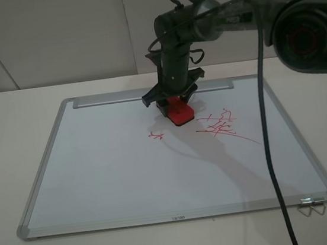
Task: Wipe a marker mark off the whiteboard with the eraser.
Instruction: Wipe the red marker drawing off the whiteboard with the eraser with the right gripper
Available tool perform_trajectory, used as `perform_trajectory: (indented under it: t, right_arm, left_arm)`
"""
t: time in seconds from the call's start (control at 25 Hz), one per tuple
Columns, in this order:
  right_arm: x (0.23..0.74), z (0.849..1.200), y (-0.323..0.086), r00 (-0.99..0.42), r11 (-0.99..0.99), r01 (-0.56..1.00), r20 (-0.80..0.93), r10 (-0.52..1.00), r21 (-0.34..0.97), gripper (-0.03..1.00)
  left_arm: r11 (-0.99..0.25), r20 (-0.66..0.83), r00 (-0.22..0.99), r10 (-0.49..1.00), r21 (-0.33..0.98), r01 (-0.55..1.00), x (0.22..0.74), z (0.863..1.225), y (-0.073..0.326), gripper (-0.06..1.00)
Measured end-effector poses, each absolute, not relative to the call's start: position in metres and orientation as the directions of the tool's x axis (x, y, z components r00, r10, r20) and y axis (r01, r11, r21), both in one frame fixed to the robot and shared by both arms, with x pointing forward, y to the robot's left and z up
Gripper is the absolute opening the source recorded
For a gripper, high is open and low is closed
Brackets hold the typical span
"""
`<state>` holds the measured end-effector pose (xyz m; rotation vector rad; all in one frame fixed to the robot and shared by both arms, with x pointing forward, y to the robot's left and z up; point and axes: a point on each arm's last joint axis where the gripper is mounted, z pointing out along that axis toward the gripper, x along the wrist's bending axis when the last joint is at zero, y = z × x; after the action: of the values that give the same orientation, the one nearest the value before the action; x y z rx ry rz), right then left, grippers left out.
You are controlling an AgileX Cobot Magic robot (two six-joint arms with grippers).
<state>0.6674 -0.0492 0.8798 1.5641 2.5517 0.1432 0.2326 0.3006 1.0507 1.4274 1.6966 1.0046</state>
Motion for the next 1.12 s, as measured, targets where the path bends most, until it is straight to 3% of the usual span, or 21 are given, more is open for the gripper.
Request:
perform_trajectory:
  t: [0.68, 1.12]
  right_arm:
    - [0.595, 0.88, 0.045, -0.632, 0.629, 0.763, -0.034, 0.774, 0.148, 0.5]
    - [0.585, 0.877, 0.053, -0.651, 0.649, 0.748, -0.035, 0.758, 0.135, 0.5]
  left_arm:
    - [0.095, -0.027, -0.155, 0.988, 0.887, 0.451, 0.233, 1.051, 0.301, 0.77]
    - [0.095, -0.027, -0.155, 0.988, 0.887, 0.451, 0.233, 1.051, 0.301, 0.77]
